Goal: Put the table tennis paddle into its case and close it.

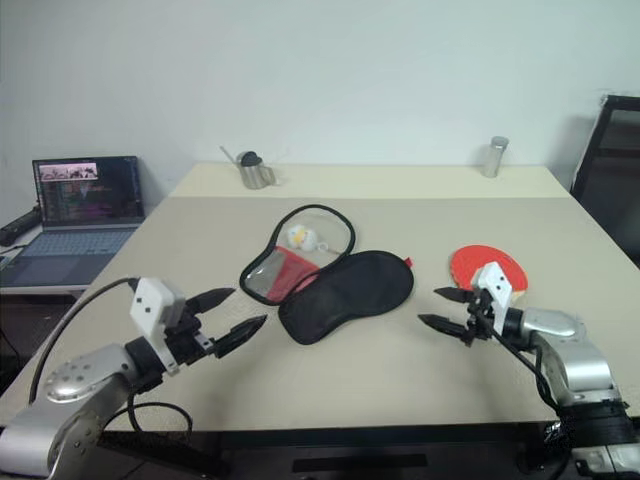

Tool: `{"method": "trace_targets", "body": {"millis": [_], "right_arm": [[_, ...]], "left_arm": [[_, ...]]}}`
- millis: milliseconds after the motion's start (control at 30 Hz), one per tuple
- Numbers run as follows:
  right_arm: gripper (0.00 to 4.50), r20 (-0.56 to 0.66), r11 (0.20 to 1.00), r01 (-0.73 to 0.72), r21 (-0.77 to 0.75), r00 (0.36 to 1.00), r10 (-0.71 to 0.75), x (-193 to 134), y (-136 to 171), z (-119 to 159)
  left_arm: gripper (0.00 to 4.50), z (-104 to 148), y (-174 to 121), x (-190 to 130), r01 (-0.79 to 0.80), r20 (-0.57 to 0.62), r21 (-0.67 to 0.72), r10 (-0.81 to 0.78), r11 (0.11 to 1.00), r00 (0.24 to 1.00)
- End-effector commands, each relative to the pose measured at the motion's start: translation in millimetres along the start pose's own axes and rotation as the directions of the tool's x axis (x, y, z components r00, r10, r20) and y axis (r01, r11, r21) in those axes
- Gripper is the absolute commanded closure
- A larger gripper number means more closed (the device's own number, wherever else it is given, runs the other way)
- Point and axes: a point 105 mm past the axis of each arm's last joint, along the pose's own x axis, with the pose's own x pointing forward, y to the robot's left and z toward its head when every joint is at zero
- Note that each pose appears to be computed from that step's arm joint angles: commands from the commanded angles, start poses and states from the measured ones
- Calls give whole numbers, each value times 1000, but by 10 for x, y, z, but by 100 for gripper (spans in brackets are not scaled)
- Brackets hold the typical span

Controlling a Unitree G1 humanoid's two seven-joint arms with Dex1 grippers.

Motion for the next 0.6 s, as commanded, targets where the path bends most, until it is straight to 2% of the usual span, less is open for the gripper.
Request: {"method": "trace_targets", "body": {"millis": [33, 267, 400, 600], "right_arm": [[72, -10, 998, -15, -55, 1000, 15, 34, 50, 17], [72, 65, 995, 48, -88, 997, -42, 56, 19, 254], [72, 19, 999, 53, -15, 998, -52, 61, 140, 196], [72, 38, 997, 64, 35, 997, -65, 332, 352, 186]], "left_arm": [[0, 119, 13, 28, -1, 36, 49, -1, 999, 999], [0, 160, 52, 73, 30, 77, 7, -31, 1000, 997], [0, 181, 23, 16, 114, 93, -28, -111, 993, 989], [0, 154, 124, -37, 135, 71, -11, -134, 991, 988]]}}
